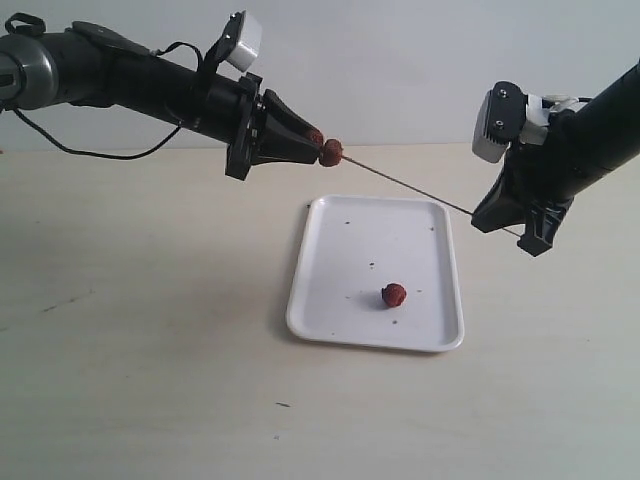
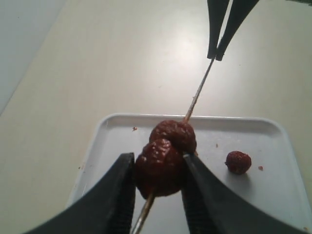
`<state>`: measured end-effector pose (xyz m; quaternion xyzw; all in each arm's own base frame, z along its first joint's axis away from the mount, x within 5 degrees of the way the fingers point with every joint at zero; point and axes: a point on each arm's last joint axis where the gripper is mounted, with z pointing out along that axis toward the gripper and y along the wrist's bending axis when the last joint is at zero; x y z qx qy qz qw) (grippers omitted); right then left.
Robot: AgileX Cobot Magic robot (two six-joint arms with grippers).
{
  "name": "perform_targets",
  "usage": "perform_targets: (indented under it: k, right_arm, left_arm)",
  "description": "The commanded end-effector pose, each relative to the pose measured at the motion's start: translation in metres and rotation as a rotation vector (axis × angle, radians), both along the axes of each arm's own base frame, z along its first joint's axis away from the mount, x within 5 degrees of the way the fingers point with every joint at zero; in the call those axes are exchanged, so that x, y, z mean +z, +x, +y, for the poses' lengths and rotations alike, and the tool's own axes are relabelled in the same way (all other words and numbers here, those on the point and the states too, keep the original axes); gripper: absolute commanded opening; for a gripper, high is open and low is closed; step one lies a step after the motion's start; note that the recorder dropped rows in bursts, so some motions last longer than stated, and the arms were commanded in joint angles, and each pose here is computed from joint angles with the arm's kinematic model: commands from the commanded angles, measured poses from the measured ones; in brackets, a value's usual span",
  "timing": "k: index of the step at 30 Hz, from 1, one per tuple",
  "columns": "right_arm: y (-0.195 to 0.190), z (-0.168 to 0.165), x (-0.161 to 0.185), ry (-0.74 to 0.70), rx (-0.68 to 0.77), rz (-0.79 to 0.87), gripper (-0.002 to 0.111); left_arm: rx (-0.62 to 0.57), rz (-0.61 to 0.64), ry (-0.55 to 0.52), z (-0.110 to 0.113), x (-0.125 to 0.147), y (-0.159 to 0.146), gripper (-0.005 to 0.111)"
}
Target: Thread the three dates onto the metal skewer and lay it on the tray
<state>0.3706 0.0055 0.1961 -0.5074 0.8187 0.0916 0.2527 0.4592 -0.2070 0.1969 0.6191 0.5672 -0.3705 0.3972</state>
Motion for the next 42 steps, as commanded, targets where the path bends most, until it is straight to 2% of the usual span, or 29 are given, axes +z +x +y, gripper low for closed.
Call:
perform_targets:
  k: [1, 21, 23, 26, 29, 33, 39, 42]
  right_arm:
    - [0.003, 0.001, 0.004, 0.027, -0.020, -0.033, 0.000]
    - [0.006, 0.004, 0.007, 0.074, -0.056, -0.055, 0.000]
    - [0.006, 0.003, 0.007, 0.070, -0.060, -0.061, 0.000]
    - [0.006, 0.003, 0.007, 0.071, -0.062, -0.060, 0.000]
    - [0.007, 0.003, 0.007, 0.069, -0.073, -0.066, 0.000]
    - [0.007, 0.001, 0.006, 0.053, -0.071, -0.064, 0.000]
    - [0.008, 0.000, 0.006, 0.043, -0.085, -0.074, 0.000]
    - [0.008, 0.000, 0.006, 0.043, -0.085, -0.074, 0.000]
  left_arm:
    - [-0.013, -0.005, -0.023, -0.008, 0.007, -0.005, 0.033]
    - [-0.015, -0.005, -0.023, -0.009, 0.007, -0.005, 0.033]
    - [-0.011, 0.002, -0.024, -0.009, 0.007, -0.005, 0.038]
    - [0.000, 0.017, -0.027, -0.007, 0.008, -0.004, 0.053]
    - [0.009, 0.017, -0.027, -0.003, 0.008, -0.002, 0.061]
    - [0.021, 0.020, -0.039, 0.000, 0.009, 0.000, 0.061]
    - [0.104, 0.023, -0.063, 0.022, 0.011, 0.012, 0.061]
    - [0.119, 0.019, -0.061, 0.025, 0.010, 0.014, 0.061]
